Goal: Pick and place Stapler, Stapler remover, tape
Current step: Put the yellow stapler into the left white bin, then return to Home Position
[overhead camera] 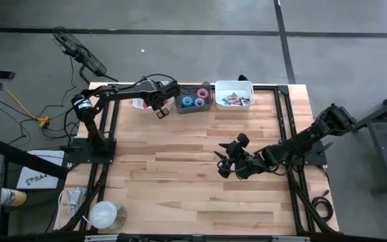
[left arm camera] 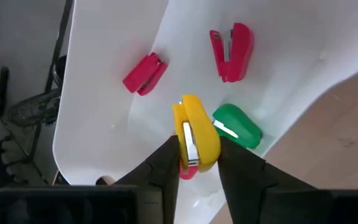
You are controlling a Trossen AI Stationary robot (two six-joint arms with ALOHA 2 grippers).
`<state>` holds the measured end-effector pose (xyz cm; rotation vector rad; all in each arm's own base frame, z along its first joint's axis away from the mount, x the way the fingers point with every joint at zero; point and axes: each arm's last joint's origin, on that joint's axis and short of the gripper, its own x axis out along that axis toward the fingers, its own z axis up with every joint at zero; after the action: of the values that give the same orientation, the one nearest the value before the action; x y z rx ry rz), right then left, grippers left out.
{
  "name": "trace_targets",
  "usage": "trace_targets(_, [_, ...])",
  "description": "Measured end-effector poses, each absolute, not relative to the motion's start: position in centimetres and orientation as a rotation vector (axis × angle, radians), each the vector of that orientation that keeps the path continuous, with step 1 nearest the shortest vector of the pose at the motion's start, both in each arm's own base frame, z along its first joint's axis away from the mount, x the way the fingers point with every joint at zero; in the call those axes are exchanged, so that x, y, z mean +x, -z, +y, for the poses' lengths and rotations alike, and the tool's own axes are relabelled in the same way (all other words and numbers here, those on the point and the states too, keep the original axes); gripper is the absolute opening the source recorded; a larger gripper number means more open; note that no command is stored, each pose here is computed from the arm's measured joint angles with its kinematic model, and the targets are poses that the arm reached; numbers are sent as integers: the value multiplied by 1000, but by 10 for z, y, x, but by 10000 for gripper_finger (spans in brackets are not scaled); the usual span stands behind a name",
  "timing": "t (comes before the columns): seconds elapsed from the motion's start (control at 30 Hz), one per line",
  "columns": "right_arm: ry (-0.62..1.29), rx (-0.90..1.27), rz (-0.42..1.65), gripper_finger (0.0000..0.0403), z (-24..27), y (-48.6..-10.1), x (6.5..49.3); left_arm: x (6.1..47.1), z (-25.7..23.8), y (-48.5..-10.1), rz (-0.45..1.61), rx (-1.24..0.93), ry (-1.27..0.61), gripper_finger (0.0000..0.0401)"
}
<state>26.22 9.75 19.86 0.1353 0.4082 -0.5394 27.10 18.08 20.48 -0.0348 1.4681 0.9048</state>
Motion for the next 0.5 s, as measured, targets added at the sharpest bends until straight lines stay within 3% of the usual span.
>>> trace_targets(0.5, [540, 132, 411, 167, 97, -198, 262, 270, 181, -207, 1497, 29, -855, 248])
